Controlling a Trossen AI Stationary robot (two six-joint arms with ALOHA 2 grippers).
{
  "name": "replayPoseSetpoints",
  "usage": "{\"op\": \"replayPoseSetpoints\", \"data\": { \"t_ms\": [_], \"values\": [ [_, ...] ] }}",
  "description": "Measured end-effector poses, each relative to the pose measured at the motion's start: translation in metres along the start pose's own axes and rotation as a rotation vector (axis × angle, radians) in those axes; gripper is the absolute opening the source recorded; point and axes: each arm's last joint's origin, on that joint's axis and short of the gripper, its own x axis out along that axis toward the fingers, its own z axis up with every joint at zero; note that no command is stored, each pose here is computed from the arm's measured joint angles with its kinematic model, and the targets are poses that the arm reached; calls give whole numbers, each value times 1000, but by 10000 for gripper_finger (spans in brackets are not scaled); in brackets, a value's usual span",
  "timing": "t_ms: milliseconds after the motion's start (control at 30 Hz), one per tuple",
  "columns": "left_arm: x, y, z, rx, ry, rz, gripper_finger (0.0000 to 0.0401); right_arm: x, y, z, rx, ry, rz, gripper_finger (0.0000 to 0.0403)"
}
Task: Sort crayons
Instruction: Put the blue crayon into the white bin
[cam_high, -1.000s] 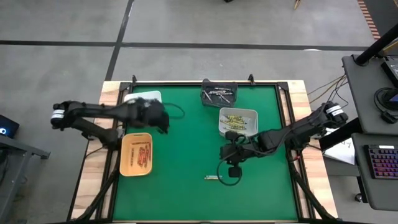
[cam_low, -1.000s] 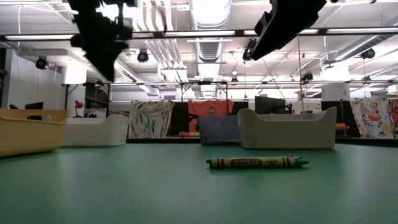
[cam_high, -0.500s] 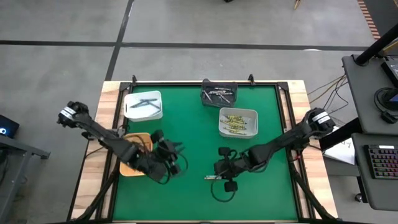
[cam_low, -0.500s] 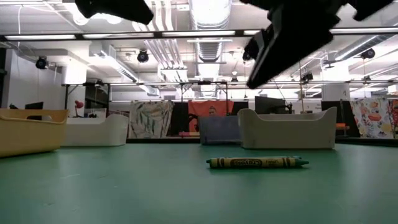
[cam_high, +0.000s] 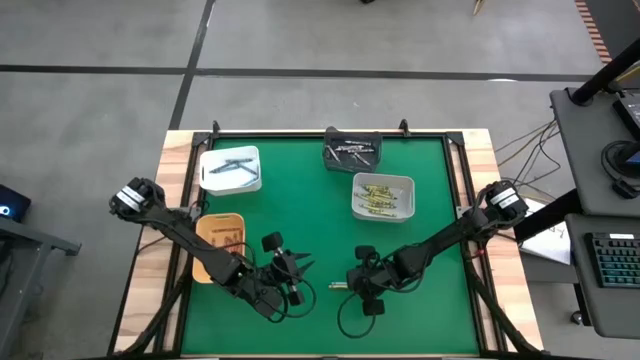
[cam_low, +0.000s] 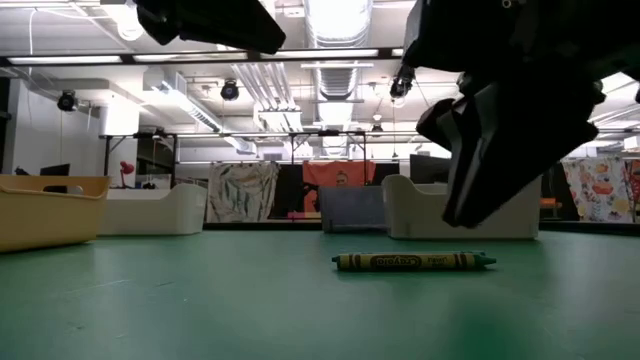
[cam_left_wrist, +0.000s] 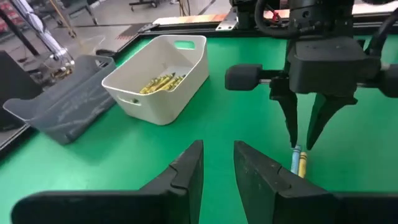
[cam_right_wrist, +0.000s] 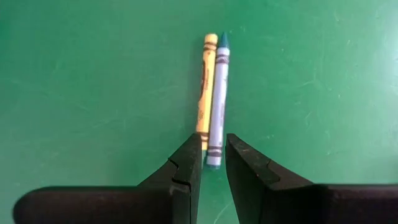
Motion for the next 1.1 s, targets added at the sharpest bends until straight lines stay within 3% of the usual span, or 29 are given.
{"op": "replayPoseSetpoints", "data": {
  "t_ms": [367, 800, 933, 1100],
  "values": [
    [2, 2, 3, 14, -20, 34, 71, 12, -1, -3, -13, 6, -39, 65],
    [2, 2, 3, 13, -20, 34, 71, 23, -7, -5, -15, 20, -76, 137],
    [2, 2, 3, 13, -20, 34, 71, 24, -10, -4, -26, 14, -76, 131],
    [2, 2, 3, 12, -20, 34, 71, 26, -15, -3, -17, 6, -80, 91]
  ]
}}
